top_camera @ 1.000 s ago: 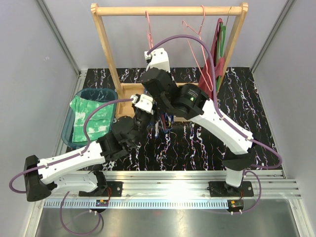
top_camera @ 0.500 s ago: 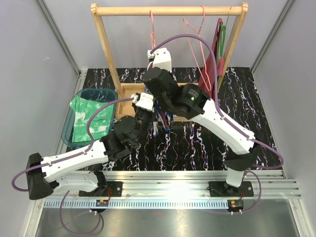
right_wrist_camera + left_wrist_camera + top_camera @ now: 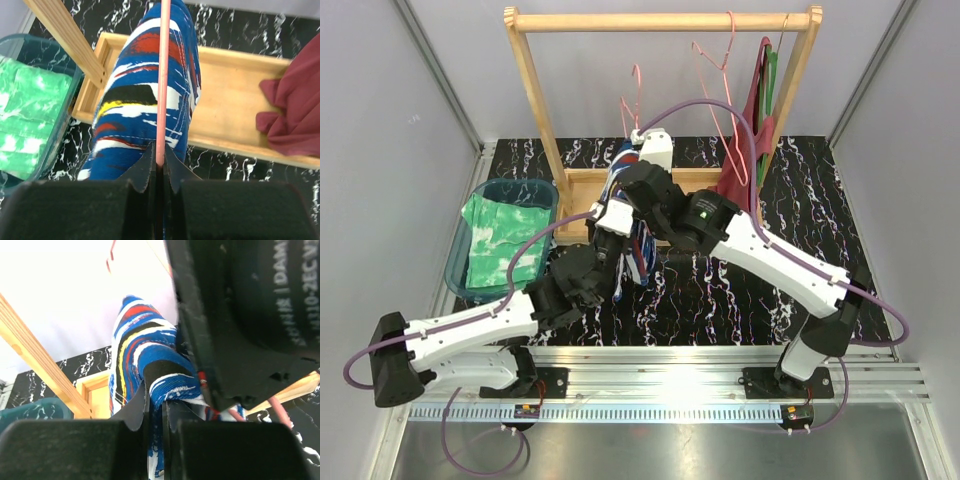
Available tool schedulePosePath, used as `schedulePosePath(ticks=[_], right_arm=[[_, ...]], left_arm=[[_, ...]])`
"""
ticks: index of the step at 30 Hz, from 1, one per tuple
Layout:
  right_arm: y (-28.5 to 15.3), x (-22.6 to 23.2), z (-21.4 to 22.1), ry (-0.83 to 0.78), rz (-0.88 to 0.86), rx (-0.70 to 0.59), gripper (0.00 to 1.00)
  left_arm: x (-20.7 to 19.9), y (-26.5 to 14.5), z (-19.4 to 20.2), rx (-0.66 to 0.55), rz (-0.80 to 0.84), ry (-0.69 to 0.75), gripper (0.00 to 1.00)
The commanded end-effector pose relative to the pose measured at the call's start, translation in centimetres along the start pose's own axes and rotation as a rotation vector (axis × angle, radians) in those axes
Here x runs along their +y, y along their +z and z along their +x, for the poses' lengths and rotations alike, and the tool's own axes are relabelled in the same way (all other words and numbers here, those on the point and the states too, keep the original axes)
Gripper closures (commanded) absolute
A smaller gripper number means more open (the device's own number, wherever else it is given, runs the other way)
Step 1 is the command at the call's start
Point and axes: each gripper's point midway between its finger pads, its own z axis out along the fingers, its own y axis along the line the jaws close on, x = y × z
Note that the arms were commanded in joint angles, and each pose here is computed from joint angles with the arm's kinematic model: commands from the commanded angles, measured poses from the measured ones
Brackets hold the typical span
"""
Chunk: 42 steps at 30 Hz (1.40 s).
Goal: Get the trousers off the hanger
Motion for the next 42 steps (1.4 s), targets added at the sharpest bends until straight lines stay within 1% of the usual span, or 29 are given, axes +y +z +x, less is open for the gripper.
schedulePosePath(ticks=[1,5,11,15,19,20,22,25,29,34,42], right_arm=[[0.9,-2.5,3.0,0.009,0.041,0.078,1.0],[1.8,-3.6,5.0,0.011,0.057,0.119,1.0],[2.6,-4.5,5.8,0.023,0.064,0.144,1.0],[3.3,-5.2,7.3,0.021,0.069,0.178,1.0],[4.2,-6.3,9.5,0.01,0.096,0.222,1.0],[4.3,-6.5,9.8,0.009,0.102,0.226,1.0],[4.5,-6.9,10.8,0.001,0.112,0.244,1.0],[4.4,-7.3,11.1,0.0,0.124,0.244,1.0],[4.4,-7.6,11.4,-0.004,0.123,0.25,1.0],[4.2,-7.7,11.2,-0.011,0.122,0.25,1.0],[3.1,-8.1,9.3,-0.01,0.109,0.206,1.0]], left_arm=[[7.6,-3.2,-13.7,-0.402,-0.142,-0.423,1.0],[8.9,-4.4,-14.2,-0.441,-0.153,-0.454,1.0],[10.7,-5.8,-15.5,-0.486,-0.159,-0.483,1.0],[13.4,-7.1,-17.1,-0.525,-0.222,-0.483,1.0],[16.0,-8.0,-18.8,-0.535,-0.302,-0.417,1.0],[16.8,-8.3,-19.6,-0.544,-0.324,-0.42,1.0],[17.8,-8.4,-20.0,-0.532,-0.373,-0.371,1.0],[19.4,-8.6,-20.3,-0.515,-0.432,-0.351,1.0],[20.9,-9.4,-21.1,-0.524,-0.452,-0.358,1.0],[21.7,-9.5,-20.8,-0.484,-0.49,-0.295,1.0],[24.5,-10.0,-17.4,-0.345,-0.682,-0.178,1.0]])
